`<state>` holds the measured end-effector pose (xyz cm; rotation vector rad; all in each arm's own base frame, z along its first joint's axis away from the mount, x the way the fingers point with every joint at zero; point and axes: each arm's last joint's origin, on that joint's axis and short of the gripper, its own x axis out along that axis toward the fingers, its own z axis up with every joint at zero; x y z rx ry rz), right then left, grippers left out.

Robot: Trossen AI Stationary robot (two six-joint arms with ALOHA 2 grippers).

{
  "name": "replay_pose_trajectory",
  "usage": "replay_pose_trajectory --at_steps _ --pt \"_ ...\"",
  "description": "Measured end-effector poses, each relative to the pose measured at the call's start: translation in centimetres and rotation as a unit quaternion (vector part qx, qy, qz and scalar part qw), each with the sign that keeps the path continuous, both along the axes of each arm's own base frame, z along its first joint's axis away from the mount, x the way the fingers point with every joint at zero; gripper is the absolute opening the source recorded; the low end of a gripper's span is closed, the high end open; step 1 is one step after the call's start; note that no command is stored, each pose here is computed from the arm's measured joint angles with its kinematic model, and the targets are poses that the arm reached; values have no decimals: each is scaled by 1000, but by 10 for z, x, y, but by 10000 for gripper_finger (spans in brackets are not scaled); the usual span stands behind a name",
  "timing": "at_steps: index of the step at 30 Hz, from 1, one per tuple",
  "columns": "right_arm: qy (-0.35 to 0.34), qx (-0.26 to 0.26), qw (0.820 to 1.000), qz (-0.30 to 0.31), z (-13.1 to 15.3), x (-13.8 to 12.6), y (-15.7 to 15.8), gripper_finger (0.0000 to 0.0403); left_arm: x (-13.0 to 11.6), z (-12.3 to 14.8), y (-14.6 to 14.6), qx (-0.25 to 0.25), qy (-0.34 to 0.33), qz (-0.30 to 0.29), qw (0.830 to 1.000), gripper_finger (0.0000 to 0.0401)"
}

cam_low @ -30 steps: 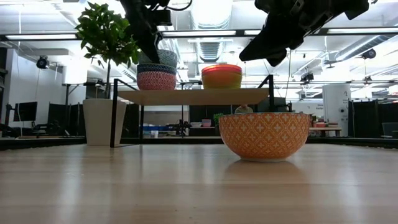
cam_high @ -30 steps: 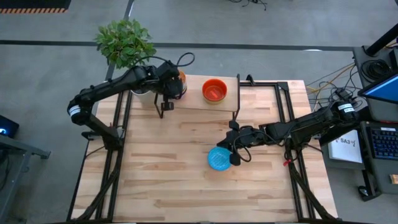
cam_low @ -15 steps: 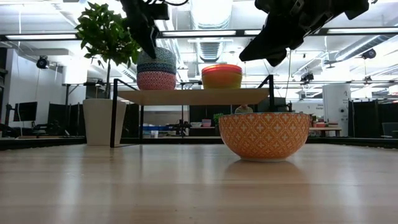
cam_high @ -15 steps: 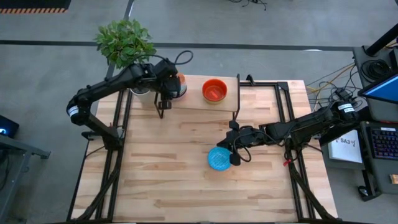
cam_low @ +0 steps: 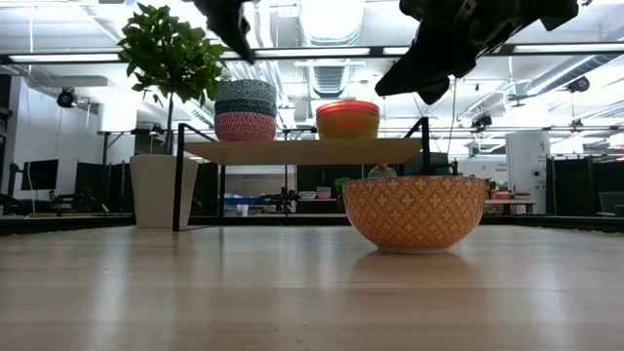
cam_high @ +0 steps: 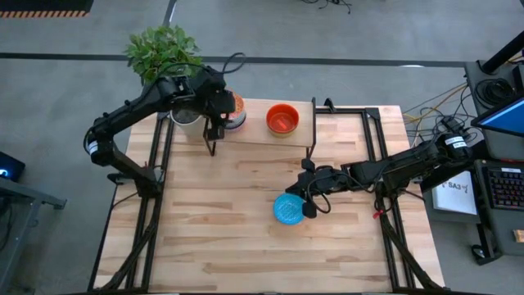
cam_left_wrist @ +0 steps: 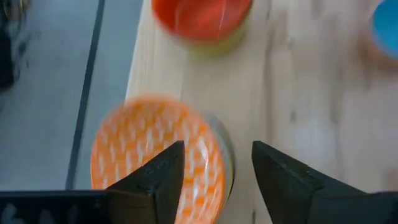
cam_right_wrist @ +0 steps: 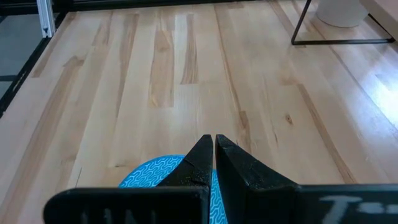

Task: Place and stack bowls onto a shelf
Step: Stack the orange blue bowl into the yellow blue bowl on the shelf

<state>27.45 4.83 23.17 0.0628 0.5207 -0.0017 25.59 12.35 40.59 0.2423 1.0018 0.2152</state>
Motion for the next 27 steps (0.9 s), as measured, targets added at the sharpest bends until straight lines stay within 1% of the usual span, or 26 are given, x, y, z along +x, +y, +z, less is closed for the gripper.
replay_pose_trajectory --at_steps 3,7,11,15,17,21,27 --pt "0 -1 1000 0 0 0 0 9 1 7 -2 0 -47 -18 999 146" --pt "0 -3 1000 2 0 0 0 9 2 4 -1 10 -66 -18 998 98" --pt "0 -5 1000 3 0 0 0 9 4 -9 0 5 -56 -18 998 49" --pt "0 -5 1000 3 0 0 0 9 5 -26 1 -6 -34 -18 999 12" --pt "0 -5 1000 3 0 0 0 9 5 -32 1 -9 -28 -17 999 3" --pt "0 -5 1000 3 0 0 0 9 6 -39 1 -13 -20 -13 1000 4" --pt "0 -4 1000 2 0 0 0 9 6 -41 2 -25 -23 4 999 1"
